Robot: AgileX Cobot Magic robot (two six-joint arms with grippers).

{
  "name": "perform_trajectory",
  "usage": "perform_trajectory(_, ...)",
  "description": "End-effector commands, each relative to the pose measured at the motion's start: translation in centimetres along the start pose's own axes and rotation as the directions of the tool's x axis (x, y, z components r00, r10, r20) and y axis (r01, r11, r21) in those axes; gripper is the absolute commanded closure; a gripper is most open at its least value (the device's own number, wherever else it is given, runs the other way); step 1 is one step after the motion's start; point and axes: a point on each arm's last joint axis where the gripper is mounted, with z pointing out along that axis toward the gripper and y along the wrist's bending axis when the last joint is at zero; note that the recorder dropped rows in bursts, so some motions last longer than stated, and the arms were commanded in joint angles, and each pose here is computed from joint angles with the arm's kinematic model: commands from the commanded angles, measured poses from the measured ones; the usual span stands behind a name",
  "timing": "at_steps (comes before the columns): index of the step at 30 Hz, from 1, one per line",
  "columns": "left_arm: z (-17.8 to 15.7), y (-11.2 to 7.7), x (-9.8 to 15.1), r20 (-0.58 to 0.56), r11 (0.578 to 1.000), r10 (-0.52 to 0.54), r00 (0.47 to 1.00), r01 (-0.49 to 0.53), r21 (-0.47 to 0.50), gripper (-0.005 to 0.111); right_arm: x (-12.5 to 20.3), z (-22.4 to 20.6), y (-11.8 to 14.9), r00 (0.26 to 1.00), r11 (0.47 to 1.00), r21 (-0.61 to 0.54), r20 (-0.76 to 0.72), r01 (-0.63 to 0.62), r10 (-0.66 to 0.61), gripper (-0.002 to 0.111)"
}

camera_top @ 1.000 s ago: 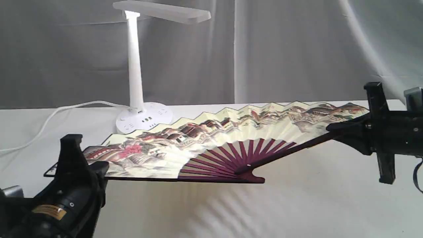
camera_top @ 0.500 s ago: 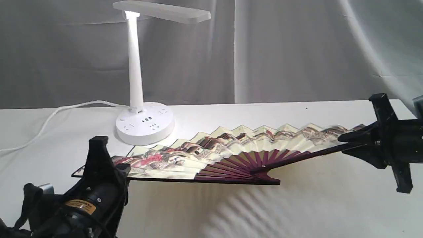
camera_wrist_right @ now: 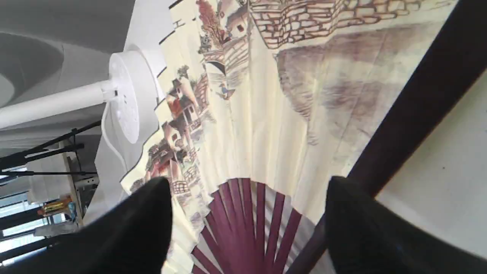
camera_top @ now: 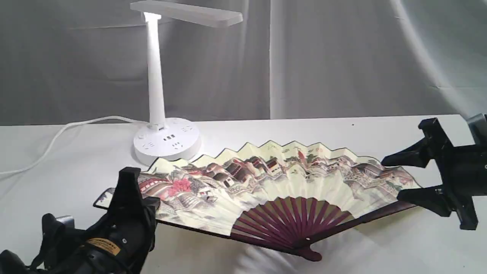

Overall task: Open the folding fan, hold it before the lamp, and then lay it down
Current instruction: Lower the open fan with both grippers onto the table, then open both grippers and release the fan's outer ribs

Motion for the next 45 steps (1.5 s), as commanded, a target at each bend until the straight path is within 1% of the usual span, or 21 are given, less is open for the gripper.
perform_trajectory(1, 0.1, 0.1, 0.1, -0.014, 1.0, 0.009, 1.0, -0.01, -0.02, 0.082, 0.2, -0.2, 0.1, 1.0, 1.0, -0.02, -0.025, 0.002, -0.002, 0.049)
perform_trajectory(4, 0.1, 0.3, 0.2, -0.024, 0.998, 0.043, 0.999, -0.044, -0.041, 0.072, 0.4, -0.2, 0.2, 0.999, 1.0, -0.029, -0.043, 0.004, -0.005, 0.049)
perform_trajectory(6, 0.1, 0.3, 0.3, -0.035, 0.993, 0.108, 0.994, -0.11, -0.036, 0.065, 0.5, -0.2, 0.2, 0.998, 0.999, -0.028, -0.059, 0.016, -0.018, 0.049)
perform_trajectory(10, 0.1, 0.1, 0.6, -0.081, 0.974, 0.227, 0.97, -0.228, -0.002, 0.045, 0.8, -0.3, 0.0, 0.994, 0.997, -0.003, -0.086, 0.072, -0.072, 0.049)
perform_trajectory(12, 0.0, -0.1, 0.8, -0.097, 0.96, 0.282, 0.955, -0.281, 0.02, 0.038, 0.9, -0.4, 0.0, 0.99, 0.994, 0.001, -0.098, 0.107, -0.106, 0.049)
perform_trajectory(17, -0.5, -1.0, 0.6, -0.082, 0.921, 0.39, 0.917, -0.388, 0.044, 0.037, 1.3, -1.1, 0.8, 0.977, 0.983, -0.008, -0.106, 0.184, -0.184, 0.05)
perform_trajectory(19, -0.8, -1.2, 0.3, -0.065, 0.913, 0.408, 0.911, -0.408, 0.016, 0.037, 1.4, -1.4, 1.1, 0.974, 0.979, -0.008, -0.102, 0.204, -0.203, 0.051)
perform_trajectory(22, -1.4, -1.5, -0.3, -0.049, 0.87, 0.488, 0.872, -0.49, -0.052, 0.037, 1.5, -1.6, 1.3, 0.97, 0.976, -0.006, -0.103, 0.219, -0.219, 0.052)
perform_trajectory(24, -1.9, -1.6, -0.6, -0.063, 0.815, 0.567, 0.822, -0.57, -0.104, 0.037, 1.5, -1.6, 1.3, 0.97, 0.975, -0.005, -0.104, 0.22, -0.22, 0.052)
perform_trajectory(25, -2.1, -1.7, -0.7, -0.066, 0.797, 0.589, 0.806, -0.592, -0.116, 0.037, 1.5, -1.6, 1.3, 0.968, 0.974, 0.0, -0.109, 0.226, -0.224, 0.052)
perform_trajectory(27, -2.5, -2.0, -1.0, -0.069, 0.736, 0.661, 0.747, -0.663, -0.135, 0.037, 1.6, -1.6, 1.1, 0.964, 0.971, 0.01, -0.12, 0.239, -0.236, 0.052)
perform_trajectory(28, -2.6, -2.1, -1.2, -0.066, 0.721, 0.676, 0.734, -0.677, -0.146, 0.037, 1.7, -1.6, 1.1, 0.961, 0.969, 0.015, -0.132, 0.248, -0.244, 0.052)
perform_trajectory(30, -3.1, -2.6, -1.4, -0.064, 0.668, 0.729, 0.681, -0.729, -0.15, 0.037, 1.8, -1.6, 1.0, 0.955, 0.964, 0.019, -0.143, 0.264, -0.259, 0.052)
perform_trajectory(33, -3.7, -3.4, -1.6, -0.055, 0.624, 0.771, 0.635, -0.77, -0.134, 0.037, 1.9, -1.6, 1.0, 0.949, 0.96, 0.017, -0.159, 0.279, -0.273, 0.052)
perform_trajectory(36, -4.2, -4.3, -1.7, -0.049, 0.538, 0.837, 0.545, -0.837, -0.102, 0.037, 2.0, -1.6, 1.0, 0.942, 0.955, 0.01, -0.168, 0.297, -0.291, 0.053)
perform_trajectory(37, -4.4, -4.6, -1.7, -0.051, 0.499, 0.862, 0.504, -0.862, -0.09, 0.037, 2.1, -1.6, 1.0, 0.94, 0.954, 0.005, -0.173, 0.3, -0.295, 0.053)
perform_trajectory(38, -4.6, -4.8, -1.7, -0.053, 0.469, 0.879, 0.474, -0.879, -0.079, 0.037, 2.1, -1.7, 1.0, 0.938, 0.953, 0.0, -0.177, 0.304, -0.299, 0.054)
perform_trajectory(40, -5.1, -5.2, -1.7, -0.061, 0.423, 0.902, 0.427, -0.904, -0.062, 0.037, 2.1, -1.7, 1.0, 0.936, 0.951, 0.002, -0.18, 0.309, -0.304, 0.056)
perform_trajectory(42, -5.4, -5.6, -1.8, -0.055, 0.402, 0.913, 0.405, -0.914, -0.054, 0.037, 2.3, -1.6, 1.1, 0.929, 0.947, 0.007, -0.192, 0.322, -0.315, 0.058)
perform_trajectory(43, -5.6, -5.7, -1.9, -0.052, 0.409, 0.91, 0.412, -0.911, -0.054, 0.037, 2.4, -1.5, 1.2, 0.925, 0.943, 0.011, -0.197, 0.334, -0.325, 0.058)
perform_trajectory(45, -5.9, -5.8, -2.0, -0.063, 0.452, 0.888, 0.455, -0.89, -0.062, 0.038, 2.8, -1.3, 1.6, 0.908, 0.926, 0.028, -0.211, 0.375, -0.362, 0.059)
